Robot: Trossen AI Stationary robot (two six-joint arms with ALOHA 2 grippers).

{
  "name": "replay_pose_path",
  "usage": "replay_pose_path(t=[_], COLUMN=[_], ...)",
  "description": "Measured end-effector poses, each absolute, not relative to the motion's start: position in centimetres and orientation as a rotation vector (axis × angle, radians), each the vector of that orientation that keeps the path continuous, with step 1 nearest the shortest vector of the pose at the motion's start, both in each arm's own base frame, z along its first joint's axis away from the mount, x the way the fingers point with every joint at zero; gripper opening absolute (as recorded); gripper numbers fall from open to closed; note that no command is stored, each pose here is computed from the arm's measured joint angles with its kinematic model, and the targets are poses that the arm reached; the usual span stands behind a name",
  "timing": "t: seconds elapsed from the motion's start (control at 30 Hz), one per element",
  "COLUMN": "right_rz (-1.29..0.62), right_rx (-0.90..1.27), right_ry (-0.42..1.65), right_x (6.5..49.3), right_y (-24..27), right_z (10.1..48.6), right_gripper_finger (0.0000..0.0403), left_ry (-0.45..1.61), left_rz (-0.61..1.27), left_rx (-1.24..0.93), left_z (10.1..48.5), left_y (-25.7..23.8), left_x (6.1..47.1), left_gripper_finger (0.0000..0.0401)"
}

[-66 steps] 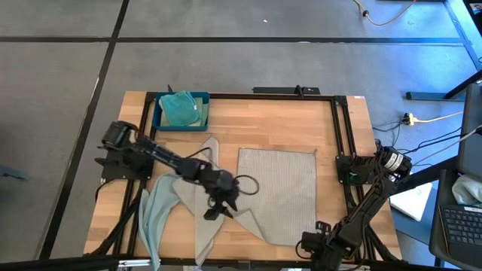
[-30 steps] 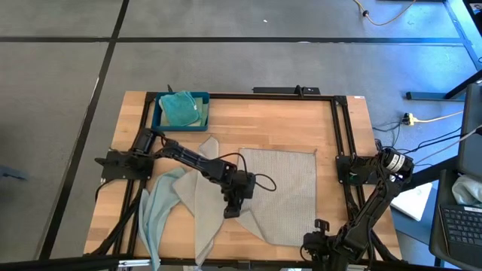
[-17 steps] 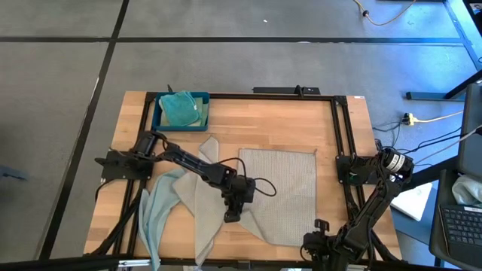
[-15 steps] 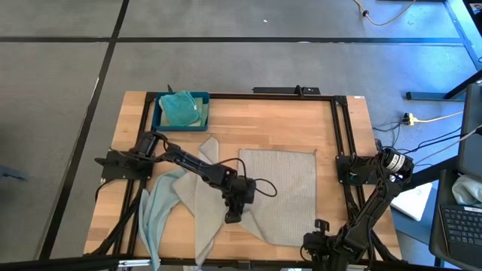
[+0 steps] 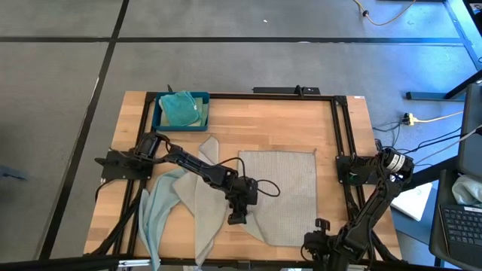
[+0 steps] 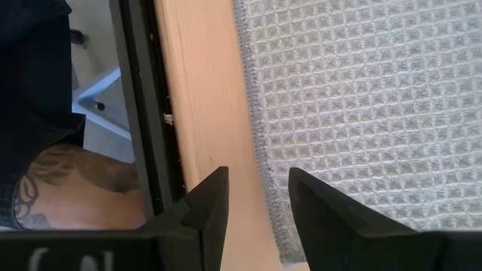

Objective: Fold microfiber towels
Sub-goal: Fold the right gray towel

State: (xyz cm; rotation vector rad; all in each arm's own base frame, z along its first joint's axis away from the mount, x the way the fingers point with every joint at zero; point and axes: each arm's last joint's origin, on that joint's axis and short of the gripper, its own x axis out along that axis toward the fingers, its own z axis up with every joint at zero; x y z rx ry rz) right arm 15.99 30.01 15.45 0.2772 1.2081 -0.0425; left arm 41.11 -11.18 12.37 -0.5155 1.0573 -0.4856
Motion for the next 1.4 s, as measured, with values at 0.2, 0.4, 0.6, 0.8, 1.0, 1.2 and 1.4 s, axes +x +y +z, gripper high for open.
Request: replay_pose_path(t=[0.2,0.4,0.6,0.8,1.0,1.2,1.4], right_rz=[-0.044,-0.051,-0.063,-0.059,-0.034,-0.019,-0.014], right_rx=[0.269,0.284,0.256,0.226,0.216,0.204,0.194], right_ry=[1.212,1.213,1.194,1.261,1.305,1.309,1.313], right_x=[15.8,15.6,15.2,15.0,14.7,14.2,13.8], right_y=[30.0,30.1,30.2,30.3,30.5,30.7,30.8], right_z=[15.4,15.4,15.4,14.3,14.1,14.1,14.1], right_gripper_finger=[0.0142,0.0142,0.0142,0.0142,0.0141,0.0114,0.0081], left_ry=[1.052,1.028,1.004,0.993,0.975,0.962,0.905], left_rz=[-0.489,-0.457,-0.369,-0.392,-0.434,-0.44,-0.406], left_rx=[-0.514,-0.425,-0.358,-0.314,-0.218,-0.163,-0.117], left_z=[12.4,12.3,12.3,12.3,12.3,12.3,14.1], left_y=[-11.2,-11.9,-12.7,-13.5,-14.7,-15.0,-14.9], left_x=[41.1,41.0,40.9,40.6,40.2,40.1,40.0], left_gripper_finger=[0.0153,0.0153,0.0153,0.0143,0.0088,0.0009,0.0002])
